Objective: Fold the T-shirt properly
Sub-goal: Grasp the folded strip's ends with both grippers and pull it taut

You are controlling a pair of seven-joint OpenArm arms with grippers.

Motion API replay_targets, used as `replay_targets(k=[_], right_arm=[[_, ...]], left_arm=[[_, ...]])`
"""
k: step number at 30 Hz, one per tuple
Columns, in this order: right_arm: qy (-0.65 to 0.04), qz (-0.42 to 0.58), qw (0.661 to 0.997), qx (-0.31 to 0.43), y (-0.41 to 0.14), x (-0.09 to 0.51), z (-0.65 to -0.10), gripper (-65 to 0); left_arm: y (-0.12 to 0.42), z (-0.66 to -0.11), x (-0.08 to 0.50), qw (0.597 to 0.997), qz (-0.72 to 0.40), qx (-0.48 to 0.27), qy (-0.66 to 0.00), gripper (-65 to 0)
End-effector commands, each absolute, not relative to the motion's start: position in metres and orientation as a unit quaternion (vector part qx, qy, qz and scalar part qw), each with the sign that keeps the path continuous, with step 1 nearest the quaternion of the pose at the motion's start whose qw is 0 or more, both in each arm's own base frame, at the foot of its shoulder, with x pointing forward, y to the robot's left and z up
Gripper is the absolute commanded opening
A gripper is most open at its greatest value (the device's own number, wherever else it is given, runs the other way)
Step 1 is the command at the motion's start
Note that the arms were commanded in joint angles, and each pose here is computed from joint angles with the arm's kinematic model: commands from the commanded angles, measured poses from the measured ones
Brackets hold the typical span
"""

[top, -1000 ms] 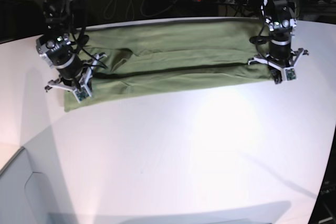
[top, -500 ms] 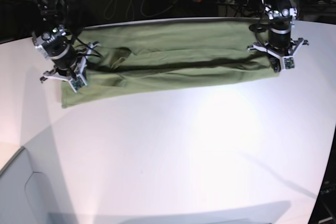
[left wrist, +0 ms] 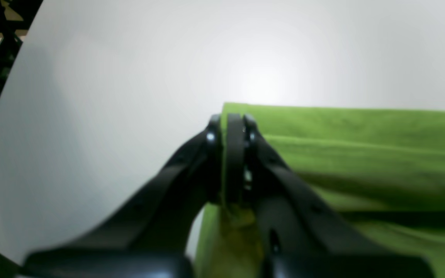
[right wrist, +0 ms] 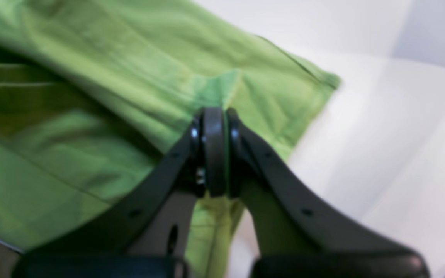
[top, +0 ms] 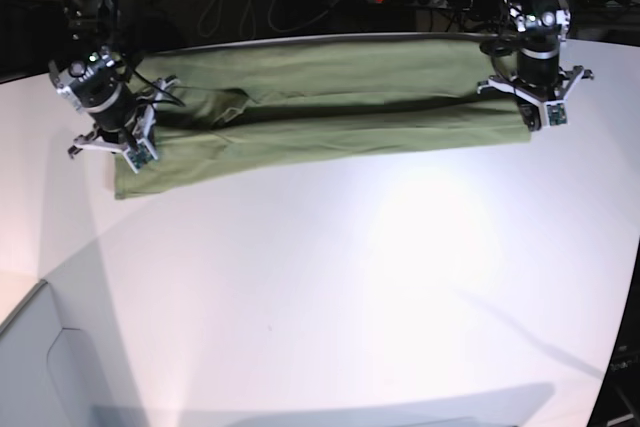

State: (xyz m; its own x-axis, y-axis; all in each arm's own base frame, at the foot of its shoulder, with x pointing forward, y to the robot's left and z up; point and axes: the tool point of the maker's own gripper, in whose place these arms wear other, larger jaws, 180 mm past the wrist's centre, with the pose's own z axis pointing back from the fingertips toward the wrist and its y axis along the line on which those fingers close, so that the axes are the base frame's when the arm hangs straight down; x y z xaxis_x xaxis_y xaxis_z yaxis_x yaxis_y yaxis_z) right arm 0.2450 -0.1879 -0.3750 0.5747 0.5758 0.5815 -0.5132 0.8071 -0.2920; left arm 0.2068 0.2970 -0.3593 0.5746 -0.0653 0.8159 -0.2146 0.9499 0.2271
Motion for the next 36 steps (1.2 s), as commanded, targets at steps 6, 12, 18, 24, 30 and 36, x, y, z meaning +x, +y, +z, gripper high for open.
replay_targets(k=[6,12,18,24,30,36], right_arm=[[-0.342,0.333,0.878,-0.038,-0.184,0.24,-0.373,-64.9],[-0.33,0.336,0.882,-0.031,-0.182,0.229,-0.38,-64.9],[-0.326,0.335,0.884,-0.028,-0.181,0.226,-0.383,-64.9],[-0.319,0.335,0.886,-0.028,-0.184,0.224,-0.387,-64.9],[-0.299,0.328,0.896,-0.02,-0.188,0.217,-0.401,-56.9],[-0.314,0.331,0.889,-0.029,-0.188,0.222,-0.389,-32.1]], left_arm=[[0.298,-0.355,0.206,0.869,0.037,0.157,-0.468,-65.0],[0.298,-0.357,0.204,0.871,0.036,0.155,-0.464,-65.0],[0.301,-0.373,0.198,0.881,0.044,0.154,-0.446,-65.0],[0.302,-0.377,0.196,0.883,0.045,0.153,-0.442,-65.0],[0.302,-0.377,0.196,0.883,0.045,0.153,-0.442,-65.0],[0.302,-0.374,0.197,0.881,0.045,0.154,-0.444,-65.0]])
